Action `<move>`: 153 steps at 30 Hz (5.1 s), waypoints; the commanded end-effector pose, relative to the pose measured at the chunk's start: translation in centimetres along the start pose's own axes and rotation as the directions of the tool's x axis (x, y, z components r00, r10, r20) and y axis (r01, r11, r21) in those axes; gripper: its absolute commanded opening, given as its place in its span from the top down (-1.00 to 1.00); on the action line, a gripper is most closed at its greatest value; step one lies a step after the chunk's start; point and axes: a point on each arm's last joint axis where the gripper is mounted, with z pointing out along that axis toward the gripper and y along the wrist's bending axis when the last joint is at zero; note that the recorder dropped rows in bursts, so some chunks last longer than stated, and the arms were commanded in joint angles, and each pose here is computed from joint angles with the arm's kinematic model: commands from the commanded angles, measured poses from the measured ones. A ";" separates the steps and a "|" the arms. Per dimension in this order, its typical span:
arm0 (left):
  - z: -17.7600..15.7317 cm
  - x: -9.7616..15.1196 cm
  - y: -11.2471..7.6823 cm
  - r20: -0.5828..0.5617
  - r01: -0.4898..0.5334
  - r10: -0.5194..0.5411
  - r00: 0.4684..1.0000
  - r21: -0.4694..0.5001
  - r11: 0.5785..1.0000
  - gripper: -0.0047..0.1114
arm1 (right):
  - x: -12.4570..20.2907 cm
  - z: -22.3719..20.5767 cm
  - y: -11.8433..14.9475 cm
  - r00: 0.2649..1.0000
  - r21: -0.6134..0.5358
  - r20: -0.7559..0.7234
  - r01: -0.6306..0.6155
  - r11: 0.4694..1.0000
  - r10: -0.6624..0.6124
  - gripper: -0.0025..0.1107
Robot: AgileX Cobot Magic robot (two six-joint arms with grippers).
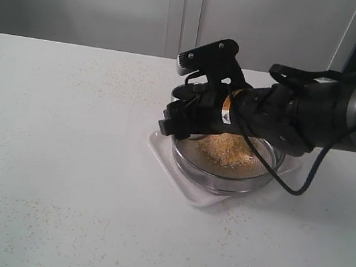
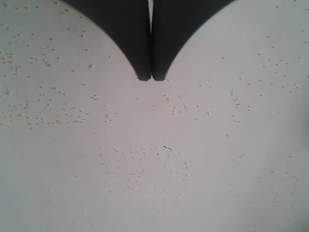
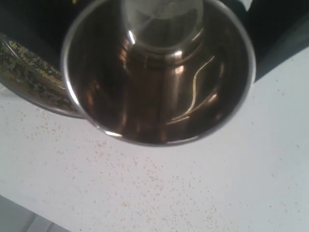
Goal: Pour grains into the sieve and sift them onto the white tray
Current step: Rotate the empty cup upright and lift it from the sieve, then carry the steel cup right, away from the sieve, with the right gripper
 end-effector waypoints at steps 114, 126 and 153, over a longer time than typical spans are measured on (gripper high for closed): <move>0.1 0.4 -0.1 -0.021 -0.001 0.001 1.000 0.004 1.000 0.92 | 14.5 3.1 -22.5 0.913 0.444 0.314 -0.384 0.810 0.261 0.95; 0.1 0.4 -0.1 -0.021 -0.001 0.001 1.000 0.004 1.000 0.92 | 14.5 3.2 -22.4 0.922 0.441 0.300 -0.360 0.822 0.243 -0.19; 0.1 0.4 -0.1 -0.021 -0.001 0.001 1.000 0.004 1.000 0.92 | 12.7 2.0 -22.6 0.930 0.459 0.316 -0.324 0.827 0.189 -0.79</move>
